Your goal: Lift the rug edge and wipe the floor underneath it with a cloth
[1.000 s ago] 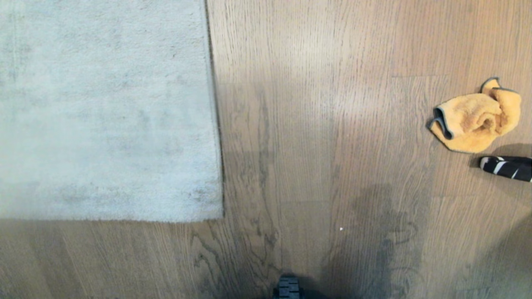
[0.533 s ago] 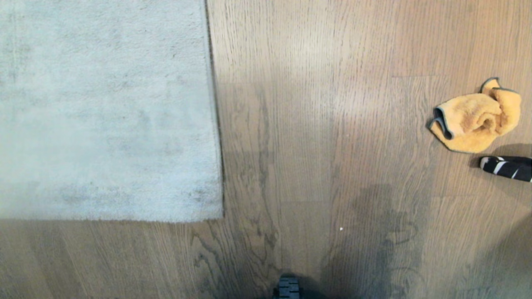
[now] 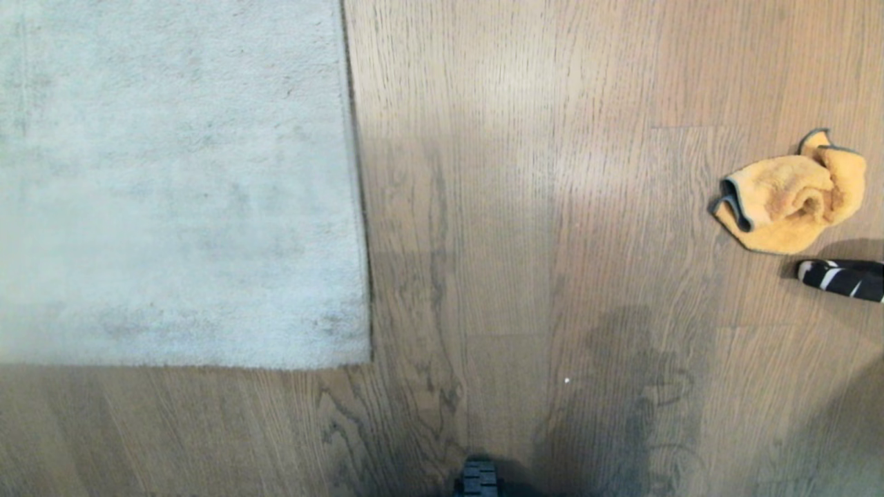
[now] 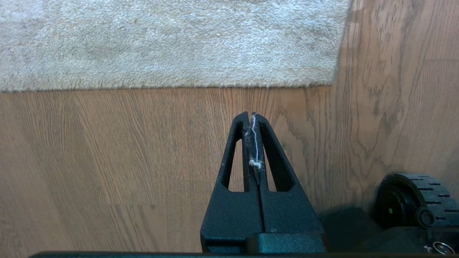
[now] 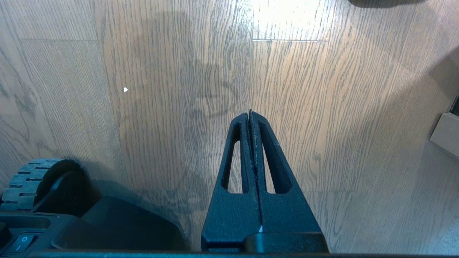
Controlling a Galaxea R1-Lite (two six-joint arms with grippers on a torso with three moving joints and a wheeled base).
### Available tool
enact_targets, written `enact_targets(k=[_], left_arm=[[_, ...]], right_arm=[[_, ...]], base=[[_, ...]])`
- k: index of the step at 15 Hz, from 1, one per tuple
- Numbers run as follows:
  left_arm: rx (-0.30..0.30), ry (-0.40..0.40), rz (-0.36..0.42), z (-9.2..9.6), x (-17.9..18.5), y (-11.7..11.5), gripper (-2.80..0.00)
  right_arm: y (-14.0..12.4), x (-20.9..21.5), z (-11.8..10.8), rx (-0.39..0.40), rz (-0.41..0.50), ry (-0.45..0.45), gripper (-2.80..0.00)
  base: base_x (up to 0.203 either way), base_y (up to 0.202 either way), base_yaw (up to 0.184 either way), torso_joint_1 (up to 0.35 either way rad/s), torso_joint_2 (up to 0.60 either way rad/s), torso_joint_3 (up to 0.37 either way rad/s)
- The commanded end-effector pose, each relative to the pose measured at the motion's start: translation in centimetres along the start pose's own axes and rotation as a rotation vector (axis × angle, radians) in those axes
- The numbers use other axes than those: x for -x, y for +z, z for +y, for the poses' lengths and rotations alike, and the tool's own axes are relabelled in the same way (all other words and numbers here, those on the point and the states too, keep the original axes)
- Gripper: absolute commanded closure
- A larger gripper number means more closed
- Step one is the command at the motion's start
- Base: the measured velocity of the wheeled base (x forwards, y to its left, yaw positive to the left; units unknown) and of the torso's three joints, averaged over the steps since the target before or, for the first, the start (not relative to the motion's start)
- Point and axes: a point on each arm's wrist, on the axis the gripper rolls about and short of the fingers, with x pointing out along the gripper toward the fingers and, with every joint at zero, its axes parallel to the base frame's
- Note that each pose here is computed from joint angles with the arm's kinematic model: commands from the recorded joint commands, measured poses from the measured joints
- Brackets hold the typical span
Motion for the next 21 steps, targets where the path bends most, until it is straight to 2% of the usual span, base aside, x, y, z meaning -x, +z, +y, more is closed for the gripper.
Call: enact_targets(k=[1,21], left_arm=[[0.0,0.0,-0.001,0.0,0.0,0.0,0.0],[0.0,0.0,-0.001,0.0,0.0,0.0,0.0]], right_arm=[[0.0,-0.02,0.0,0.001,0.003,0.0,0.0],[0.0,-0.02,0.0,0.001,0.003,0.0,0.0]], base=[[0.0,0.0,0.0,0.0,0.0,0.0],[0.0,0.0,0.0,0.0,0.0,0.0]])
